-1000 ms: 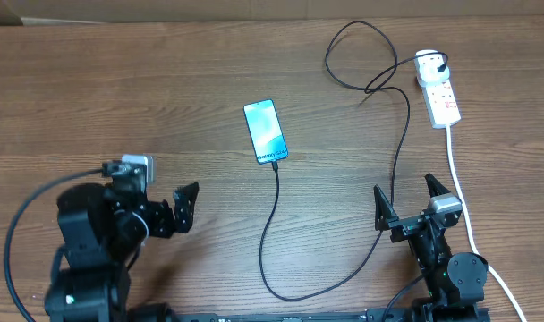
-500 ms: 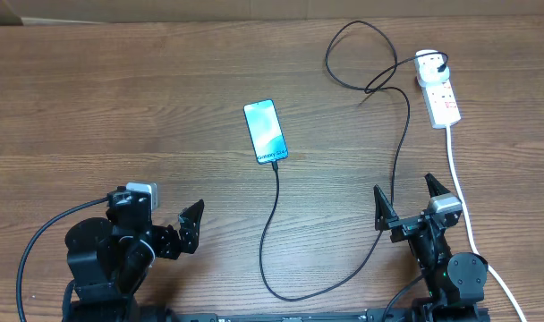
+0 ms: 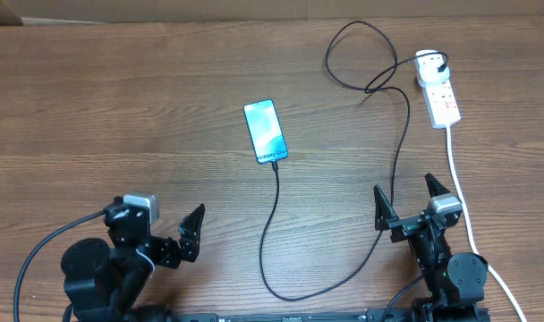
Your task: Plug charger to phone and switch on socket
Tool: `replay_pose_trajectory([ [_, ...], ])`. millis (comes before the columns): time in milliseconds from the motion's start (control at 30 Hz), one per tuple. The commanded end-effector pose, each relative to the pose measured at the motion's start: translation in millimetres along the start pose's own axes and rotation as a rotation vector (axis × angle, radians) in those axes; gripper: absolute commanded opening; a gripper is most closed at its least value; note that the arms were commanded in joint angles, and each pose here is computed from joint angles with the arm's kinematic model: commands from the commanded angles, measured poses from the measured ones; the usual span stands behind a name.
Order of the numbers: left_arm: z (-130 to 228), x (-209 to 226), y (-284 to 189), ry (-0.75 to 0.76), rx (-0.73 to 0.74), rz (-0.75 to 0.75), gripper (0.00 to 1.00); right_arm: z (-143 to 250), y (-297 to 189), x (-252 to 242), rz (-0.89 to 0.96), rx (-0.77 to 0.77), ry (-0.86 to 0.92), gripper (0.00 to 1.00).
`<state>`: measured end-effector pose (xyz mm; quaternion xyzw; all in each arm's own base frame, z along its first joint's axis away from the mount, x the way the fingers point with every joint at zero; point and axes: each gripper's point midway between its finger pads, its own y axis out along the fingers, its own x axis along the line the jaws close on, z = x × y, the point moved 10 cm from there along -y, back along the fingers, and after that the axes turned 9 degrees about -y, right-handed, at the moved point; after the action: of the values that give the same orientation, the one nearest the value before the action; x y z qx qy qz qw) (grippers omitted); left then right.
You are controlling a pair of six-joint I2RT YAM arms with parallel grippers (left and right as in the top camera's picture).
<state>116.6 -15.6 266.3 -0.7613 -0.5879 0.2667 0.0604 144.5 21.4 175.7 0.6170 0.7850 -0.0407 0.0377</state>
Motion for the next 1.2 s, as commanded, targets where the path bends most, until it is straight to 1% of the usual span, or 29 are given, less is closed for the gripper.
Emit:
replay_pose_trajectory([
  [0,0.2,0.3,-1.8,0.014,-0.034,-0.032,1.00,1.5,-0.1,1.3,-0.009,-0.007,0.001,1.00],
  [100,-2.7,-2.6,-4.9,0.036,-0.071,-0.026,1.00,1.5,-0.1,1.3,-0.009,-0.007,0.001,1.00],
  [267,-3.8,-1.5,-7.2,0.044,-0.096,-0.056,0.99,1.5,-0.1,1.3,-0.009,-0.007,0.001,1.00],
  [533,-0.3,-2.4,-14.2,0.056,-0.137,-0.061,0.99,1.5,-0.1,1.3,-0.009,-0.007,0.001,1.00],
  [767,5.7,4.0,-8.2,0.057,-0.158,-0.094,1.00,1.5,-0.1,1.3,-0.009,-0.007,0.001,1.00],
  [1000,10.1,9.1,2.7,0.098,-0.313,-0.061,1.00,1.5,-0.1,1.3,-0.009,-0.007,0.001,1.00],
  [1067,12.2,10.8,5.1,0.092,-0.358,-0.053,1.00,1.5,-0.1,1.3,-0.009,-0.007,0.001,1.00],
  [1167,15.8,15.3,8.4,0.039,-0.414,-0.062,1.00,1.5,-0.1,1.3,-0.009,-0.007,0.001,1.00],
])
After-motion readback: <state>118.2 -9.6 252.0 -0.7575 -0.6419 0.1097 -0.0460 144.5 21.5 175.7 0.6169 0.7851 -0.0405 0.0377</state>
